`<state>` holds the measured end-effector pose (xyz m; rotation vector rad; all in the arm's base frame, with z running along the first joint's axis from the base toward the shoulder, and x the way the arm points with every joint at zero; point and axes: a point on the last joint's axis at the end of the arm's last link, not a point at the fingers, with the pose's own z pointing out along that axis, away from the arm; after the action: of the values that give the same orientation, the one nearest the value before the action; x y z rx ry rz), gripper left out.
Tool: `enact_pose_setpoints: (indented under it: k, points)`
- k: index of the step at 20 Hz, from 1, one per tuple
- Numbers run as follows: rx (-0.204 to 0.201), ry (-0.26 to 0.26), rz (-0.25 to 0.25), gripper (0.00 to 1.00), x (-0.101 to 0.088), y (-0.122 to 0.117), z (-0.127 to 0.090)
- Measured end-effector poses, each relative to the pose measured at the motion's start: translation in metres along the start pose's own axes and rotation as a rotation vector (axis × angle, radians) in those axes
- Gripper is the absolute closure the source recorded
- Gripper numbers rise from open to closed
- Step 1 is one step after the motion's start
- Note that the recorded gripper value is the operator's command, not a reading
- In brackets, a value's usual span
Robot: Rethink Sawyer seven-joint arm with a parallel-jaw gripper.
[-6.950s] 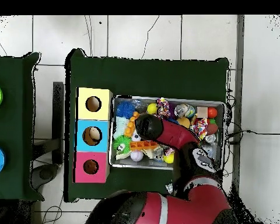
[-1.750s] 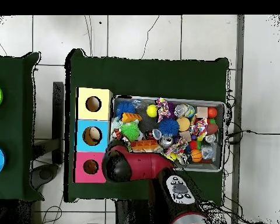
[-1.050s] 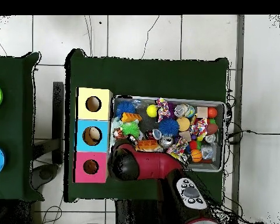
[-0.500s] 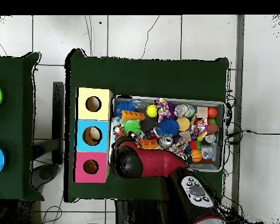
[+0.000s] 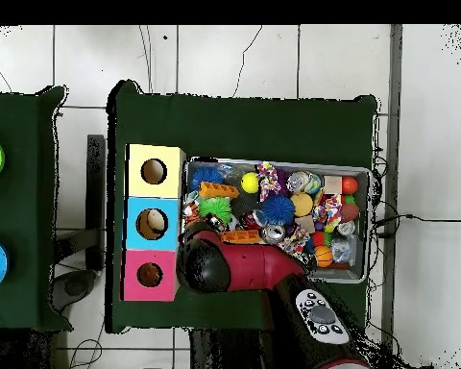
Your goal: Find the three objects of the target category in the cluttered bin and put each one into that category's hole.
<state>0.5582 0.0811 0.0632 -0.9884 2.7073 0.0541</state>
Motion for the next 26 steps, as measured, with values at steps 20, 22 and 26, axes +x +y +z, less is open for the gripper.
enact_pose_setpoints:
  k: [20, 22, 26]
  points:
    - [-0.032, 0.163, -0.113, 1.00, -0.032, 0.022, -0.101]
    - [-0.032, 0.160, -0.124, 1.00, -0.034, 0.028, -0.100]
    - [-0.027, 0.149, -0.141, 1.00, -0.036, 0.038, -0.098]
